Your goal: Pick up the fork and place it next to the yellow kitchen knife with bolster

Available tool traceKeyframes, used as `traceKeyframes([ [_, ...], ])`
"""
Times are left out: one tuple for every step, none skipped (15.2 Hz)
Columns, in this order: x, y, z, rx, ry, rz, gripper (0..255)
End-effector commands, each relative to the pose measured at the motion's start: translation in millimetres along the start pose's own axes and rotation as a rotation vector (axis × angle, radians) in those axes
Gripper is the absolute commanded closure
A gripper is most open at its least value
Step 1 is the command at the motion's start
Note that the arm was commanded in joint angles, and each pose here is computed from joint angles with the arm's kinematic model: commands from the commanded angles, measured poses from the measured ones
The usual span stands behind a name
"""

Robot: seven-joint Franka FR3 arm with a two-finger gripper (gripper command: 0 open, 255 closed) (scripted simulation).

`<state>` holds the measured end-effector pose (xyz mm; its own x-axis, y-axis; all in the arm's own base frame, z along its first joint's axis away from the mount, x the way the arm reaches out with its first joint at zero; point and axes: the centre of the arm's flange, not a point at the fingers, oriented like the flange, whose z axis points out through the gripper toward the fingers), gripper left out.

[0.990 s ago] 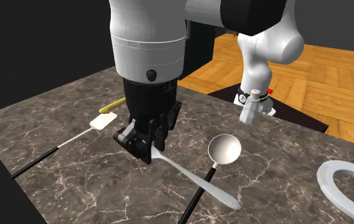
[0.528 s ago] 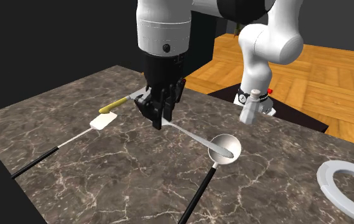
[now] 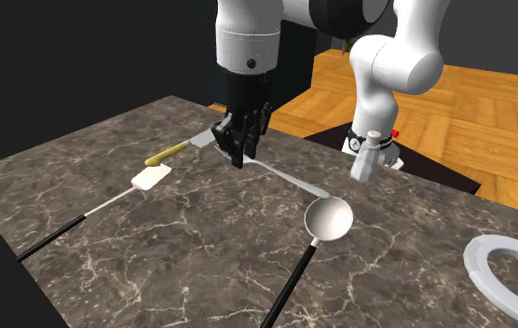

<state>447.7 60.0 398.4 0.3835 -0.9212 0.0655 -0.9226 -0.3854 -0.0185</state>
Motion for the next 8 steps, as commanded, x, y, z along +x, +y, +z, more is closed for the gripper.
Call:
traceKeyframes([
  [0.9,2.1,9.9,0.000,0.000,0.000,255],
  [0.6,2.2,15.1,0.000,0.000,0.000,255],
  [0.2,2.3,20.4,0.000,0.000,0.000,255],
  [-0.1,2.4,25.7,0.000,0.000,0.000,255],
  [-0.5,2.5,31.0,0.000,0.000,0.000,255],
  [-0.8,2.6,36.2,0.000,0.000,0.000,255],
  [-1.2,2.7,41.5,0.000,0.000,0.000,255],
  [-1.5,2.8,46.8,0.000,0.000,0.000,255],
])
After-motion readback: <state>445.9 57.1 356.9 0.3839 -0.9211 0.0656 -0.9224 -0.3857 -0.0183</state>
